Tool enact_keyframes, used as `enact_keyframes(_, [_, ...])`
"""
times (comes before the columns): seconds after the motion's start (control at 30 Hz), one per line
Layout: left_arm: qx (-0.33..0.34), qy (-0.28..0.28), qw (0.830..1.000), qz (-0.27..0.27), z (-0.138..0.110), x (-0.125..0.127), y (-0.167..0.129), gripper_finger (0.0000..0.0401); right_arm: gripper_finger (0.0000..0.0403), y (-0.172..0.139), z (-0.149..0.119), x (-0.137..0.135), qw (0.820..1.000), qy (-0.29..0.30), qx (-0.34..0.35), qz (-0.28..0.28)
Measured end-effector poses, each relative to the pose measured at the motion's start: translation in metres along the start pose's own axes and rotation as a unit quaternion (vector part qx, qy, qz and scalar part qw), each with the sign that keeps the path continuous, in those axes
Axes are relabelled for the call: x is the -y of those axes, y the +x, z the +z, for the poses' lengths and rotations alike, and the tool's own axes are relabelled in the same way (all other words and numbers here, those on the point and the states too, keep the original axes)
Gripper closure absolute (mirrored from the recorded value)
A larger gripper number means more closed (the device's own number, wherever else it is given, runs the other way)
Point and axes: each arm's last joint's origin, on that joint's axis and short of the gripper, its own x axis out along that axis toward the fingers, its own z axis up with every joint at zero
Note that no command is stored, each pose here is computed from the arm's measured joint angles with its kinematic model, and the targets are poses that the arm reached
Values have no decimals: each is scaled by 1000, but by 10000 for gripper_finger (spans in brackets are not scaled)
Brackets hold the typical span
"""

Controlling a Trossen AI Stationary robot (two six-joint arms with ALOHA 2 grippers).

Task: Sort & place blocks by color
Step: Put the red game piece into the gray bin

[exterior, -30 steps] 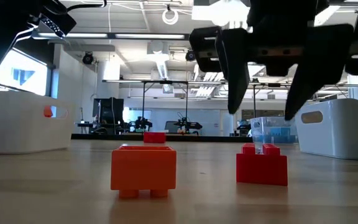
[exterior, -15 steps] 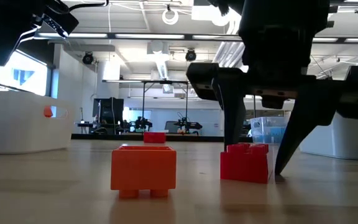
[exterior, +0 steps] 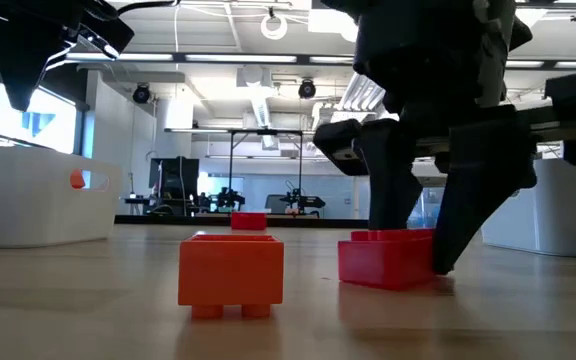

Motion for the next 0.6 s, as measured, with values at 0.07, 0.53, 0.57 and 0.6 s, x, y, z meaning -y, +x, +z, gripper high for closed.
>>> enact_keyframes(0.07, [6, 12, 1000, -2, 1, 1, 0, 204, 290, -3, 0, -1, 1000, 27, -2, 2])
enact_keyframes(0.53, [64, 57, 995, -47, 9, 12, -1, 204, 290, -61, 3, -2, 985, 121, -33, -117])
enact_keyframes(0.57, [66, 59, 995, -50, 9, 12, -1, 204, 290, -67, 2, -2, 983, 124, -36, -131])
enact_keyframes(0.6, [67, 60, 995, -49, 8, 13, -1, 204, 290, -72, 2, -2, 980, 129, -37, -146])
